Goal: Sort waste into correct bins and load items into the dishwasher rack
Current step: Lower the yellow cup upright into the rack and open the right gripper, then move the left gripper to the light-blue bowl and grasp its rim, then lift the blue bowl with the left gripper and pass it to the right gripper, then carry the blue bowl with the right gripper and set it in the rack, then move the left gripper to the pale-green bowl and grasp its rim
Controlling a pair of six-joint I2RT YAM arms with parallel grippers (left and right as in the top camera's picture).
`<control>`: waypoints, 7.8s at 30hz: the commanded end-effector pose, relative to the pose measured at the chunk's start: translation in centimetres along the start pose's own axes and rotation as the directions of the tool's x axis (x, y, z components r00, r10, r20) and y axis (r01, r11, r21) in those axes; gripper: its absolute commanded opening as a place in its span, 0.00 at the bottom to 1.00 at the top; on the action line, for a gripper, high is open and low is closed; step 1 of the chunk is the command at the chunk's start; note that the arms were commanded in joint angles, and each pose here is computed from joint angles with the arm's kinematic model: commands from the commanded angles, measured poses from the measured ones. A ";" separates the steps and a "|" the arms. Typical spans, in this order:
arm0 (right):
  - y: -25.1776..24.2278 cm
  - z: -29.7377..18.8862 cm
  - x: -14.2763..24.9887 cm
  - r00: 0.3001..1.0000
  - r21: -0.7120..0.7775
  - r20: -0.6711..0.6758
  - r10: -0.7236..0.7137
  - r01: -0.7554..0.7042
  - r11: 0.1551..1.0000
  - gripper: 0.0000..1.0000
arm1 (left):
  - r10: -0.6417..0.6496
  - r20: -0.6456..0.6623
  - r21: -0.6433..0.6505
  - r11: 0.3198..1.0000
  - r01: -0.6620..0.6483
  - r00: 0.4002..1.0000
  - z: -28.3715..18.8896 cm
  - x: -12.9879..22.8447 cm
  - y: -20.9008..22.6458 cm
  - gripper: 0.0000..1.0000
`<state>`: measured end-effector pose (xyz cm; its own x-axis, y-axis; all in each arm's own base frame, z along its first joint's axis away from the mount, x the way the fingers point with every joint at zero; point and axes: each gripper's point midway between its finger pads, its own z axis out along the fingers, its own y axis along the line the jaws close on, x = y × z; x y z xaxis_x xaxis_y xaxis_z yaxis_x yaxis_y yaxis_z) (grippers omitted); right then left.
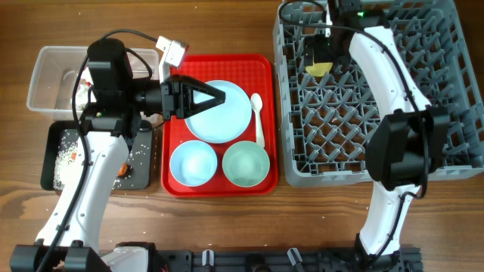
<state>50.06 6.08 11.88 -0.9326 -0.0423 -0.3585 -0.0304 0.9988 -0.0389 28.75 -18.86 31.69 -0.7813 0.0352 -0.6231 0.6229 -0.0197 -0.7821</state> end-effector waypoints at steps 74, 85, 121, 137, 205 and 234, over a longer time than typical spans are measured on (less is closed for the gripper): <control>20.5 -16.0 16.7 0.891 -0.595 0.026 -0.454 0.379 0.709 0.82 | -0.265 0.250 -0.937 0.178 0.302 0.931 -7.0 12.1 10.2 0.04; 22.9 -14.0 17.8 0.868 -0.590 -0.002 -0.497 0.400 0.701 0.81 | -0.257 0.247 -0.930 0.209 0.303 0.934 -6.4 11.7 10.2 0.04; 10.0 -11.9 1.9 0.937 0.025 0.315 -0.155 0.155 0.988 0.04 | 0.097 0.268 -0.913 0.342 0.221 0.958 -7.1 3.0 1.9 1.00; -11.6 -17.4 -10.7 0.766 0.631 0.555 -0.324 -0.134 0.764 0.04 | 0.076 0.262 -0.917 0.331 0.224 0.962 -7.0 3.3 2.5 1.00; -8.5 -2.2 -2.6 0.937 0.743 0.018 -0.350 0.221 0.632 0.95 | 0.075 0.262 -0.917 0.331 0.224 0.962 -7.0 3.3 2.5 1.00; -2.3 -8.3 4.9 0.998 -0.256 0.048 0.027 -0.014 0.966 0.04 | 0.073 0.262 -0.917 0.330 0.224 0.962 -7.1 3.4 2.5 1.00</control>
<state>43.67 2.11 17.39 -0.9068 -0.0149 -0.4213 -0.0756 0.9889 0.1278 27.79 -12.02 27.26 -0.7288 -0.2308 -0.6447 0.0688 0.9121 -0.4042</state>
